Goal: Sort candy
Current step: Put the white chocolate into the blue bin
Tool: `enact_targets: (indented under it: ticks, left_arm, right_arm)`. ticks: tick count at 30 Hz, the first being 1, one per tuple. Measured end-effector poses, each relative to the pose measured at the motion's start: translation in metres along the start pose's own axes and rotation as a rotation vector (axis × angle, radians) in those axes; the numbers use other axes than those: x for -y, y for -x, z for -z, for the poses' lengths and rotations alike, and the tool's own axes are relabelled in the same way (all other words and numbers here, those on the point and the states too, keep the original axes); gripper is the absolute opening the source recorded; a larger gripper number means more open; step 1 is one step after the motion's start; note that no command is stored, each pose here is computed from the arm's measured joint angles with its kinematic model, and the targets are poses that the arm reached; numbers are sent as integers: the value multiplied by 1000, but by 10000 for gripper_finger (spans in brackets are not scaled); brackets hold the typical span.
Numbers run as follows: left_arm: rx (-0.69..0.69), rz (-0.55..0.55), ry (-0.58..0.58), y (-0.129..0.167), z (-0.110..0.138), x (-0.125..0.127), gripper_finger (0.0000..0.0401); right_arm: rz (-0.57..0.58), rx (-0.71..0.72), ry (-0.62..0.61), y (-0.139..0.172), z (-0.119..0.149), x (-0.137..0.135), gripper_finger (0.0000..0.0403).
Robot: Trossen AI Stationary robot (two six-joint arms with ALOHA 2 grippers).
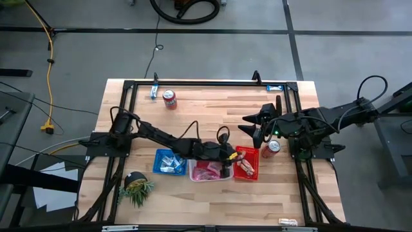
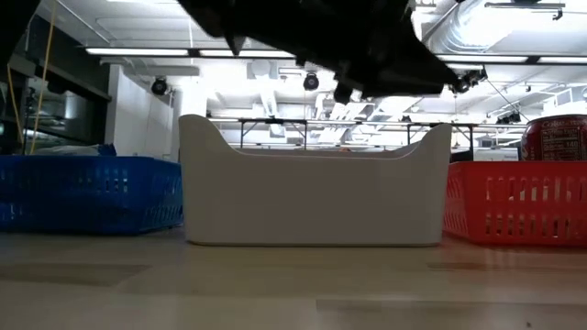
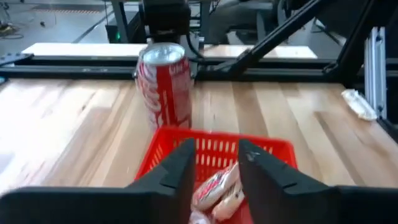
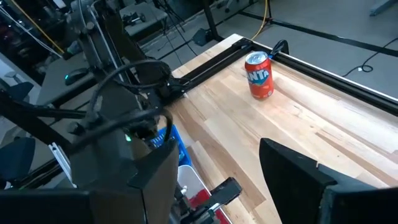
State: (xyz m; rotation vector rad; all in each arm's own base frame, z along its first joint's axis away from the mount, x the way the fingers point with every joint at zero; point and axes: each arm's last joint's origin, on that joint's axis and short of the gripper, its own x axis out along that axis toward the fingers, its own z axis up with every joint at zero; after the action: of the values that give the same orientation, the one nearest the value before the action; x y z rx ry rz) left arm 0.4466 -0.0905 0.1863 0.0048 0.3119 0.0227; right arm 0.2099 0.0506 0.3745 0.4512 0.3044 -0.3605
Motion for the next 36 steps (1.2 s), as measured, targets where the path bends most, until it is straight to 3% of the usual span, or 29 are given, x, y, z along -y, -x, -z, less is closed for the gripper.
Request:
enact_targets:
  ticks: [3, 7, 11, 15, 20, 25, 30, 36]
  left_arm:
    - [-33, -16, -1, 11, -15, -4, 139]
    - [-126, -95, -41, 47, -46, -22, 177]
    - [-210, -215, -37, 97, -72, -61, 197]
    - [-200, -326, 54, 157, -79, -105, 208]
    - [-99, -558, 235, 237, -64, -148, 210]
    - [-134, -866, 451, 294, -45, -190, 209]
    - [-219, -976, 617, 313, -42, -246, 209]
    - [-478, -981, 953, 304, -7, -311, 209]
  right_arm:
    - [-1, 0, 0, 0, 0, 0, 220]
    - [0, 1, 0, 0, 0, 0, 220]
    - [13, 13, 0, 0, 0, 0, 220]
    - [48, 40, -1, 0, -1, 1, 220]
    - [104, 85, -17, 0, -3, 3, 220]
    - [232, 187, -101, 0, -6, 9, 220]
    - [326, 217, -162, -10, -17, 28, 220]
    - [350, 126, -123, -26, -37, 68, 220]
